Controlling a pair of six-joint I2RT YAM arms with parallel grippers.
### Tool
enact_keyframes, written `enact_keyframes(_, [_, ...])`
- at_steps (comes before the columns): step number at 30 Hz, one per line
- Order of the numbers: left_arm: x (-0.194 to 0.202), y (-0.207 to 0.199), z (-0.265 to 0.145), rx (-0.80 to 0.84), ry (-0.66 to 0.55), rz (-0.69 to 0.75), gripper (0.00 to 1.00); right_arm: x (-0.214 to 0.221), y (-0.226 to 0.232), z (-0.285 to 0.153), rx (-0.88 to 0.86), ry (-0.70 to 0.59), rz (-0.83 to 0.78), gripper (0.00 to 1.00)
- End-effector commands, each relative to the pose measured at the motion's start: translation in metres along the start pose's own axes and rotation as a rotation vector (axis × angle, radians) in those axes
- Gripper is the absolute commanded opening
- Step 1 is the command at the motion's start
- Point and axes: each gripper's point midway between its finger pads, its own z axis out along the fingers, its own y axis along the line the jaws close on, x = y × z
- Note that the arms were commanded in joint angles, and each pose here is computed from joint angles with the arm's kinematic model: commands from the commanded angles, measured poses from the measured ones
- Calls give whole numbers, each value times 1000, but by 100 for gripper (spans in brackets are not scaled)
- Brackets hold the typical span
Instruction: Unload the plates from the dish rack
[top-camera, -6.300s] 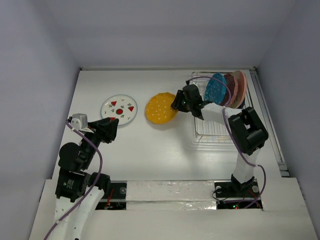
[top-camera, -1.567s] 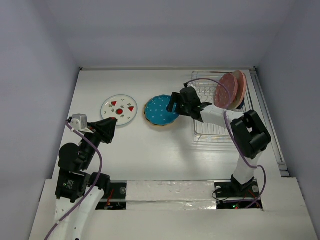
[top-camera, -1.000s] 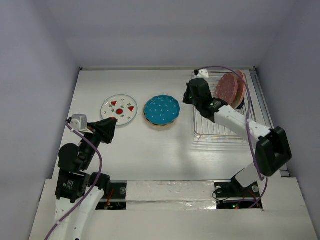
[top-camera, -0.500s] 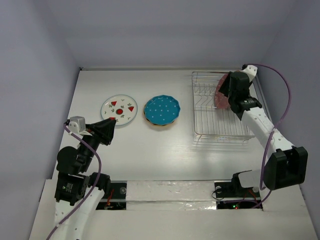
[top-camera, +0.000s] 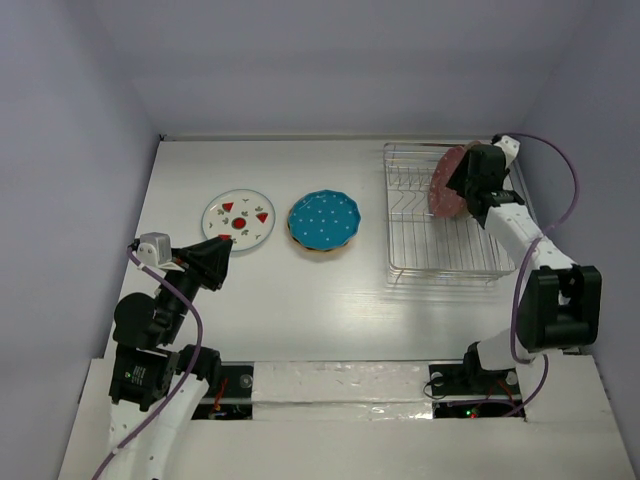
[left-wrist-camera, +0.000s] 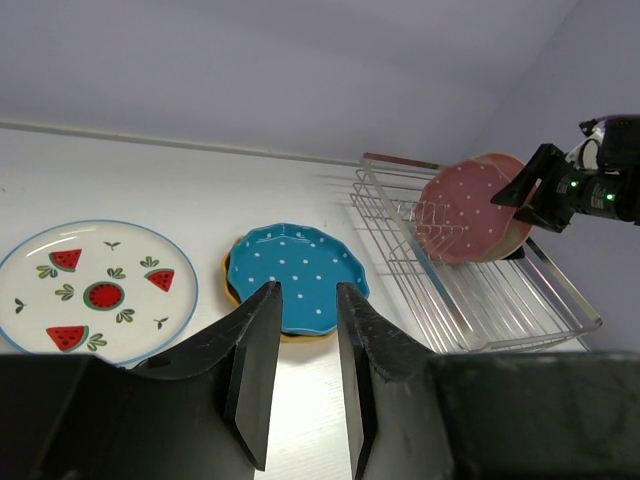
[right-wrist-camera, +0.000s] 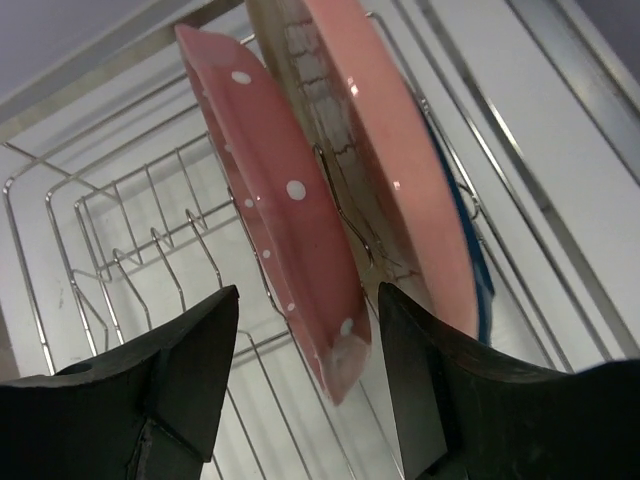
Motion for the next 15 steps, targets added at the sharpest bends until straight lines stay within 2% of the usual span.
enact_keyframes(1, [-3,-2,2,11,-21,-3,26,0,12,17,-38,-12,15,63])
enact_keyframes(6, [-4,-2,2,11,-23,-2,26,-7,18,30,-48,-20,11,58])
enact_keyframes(8, [-3,-1,3,7,-20,-3,26,-10,18,27,-49,-33,14,52])
enact_keyframes(11, [-3,-1,3,10,-19,-3,26,-11,15,25,-38,-33,10,28])
enact_keyframes(12, [-2,-1,4,9,-16,-3,26,-12,13,24,-31,-34,6,15])
enact_keyframes(15, [-1,-1,4,6,-14,-2,26,-21,11,14,-35,-62,3,8])
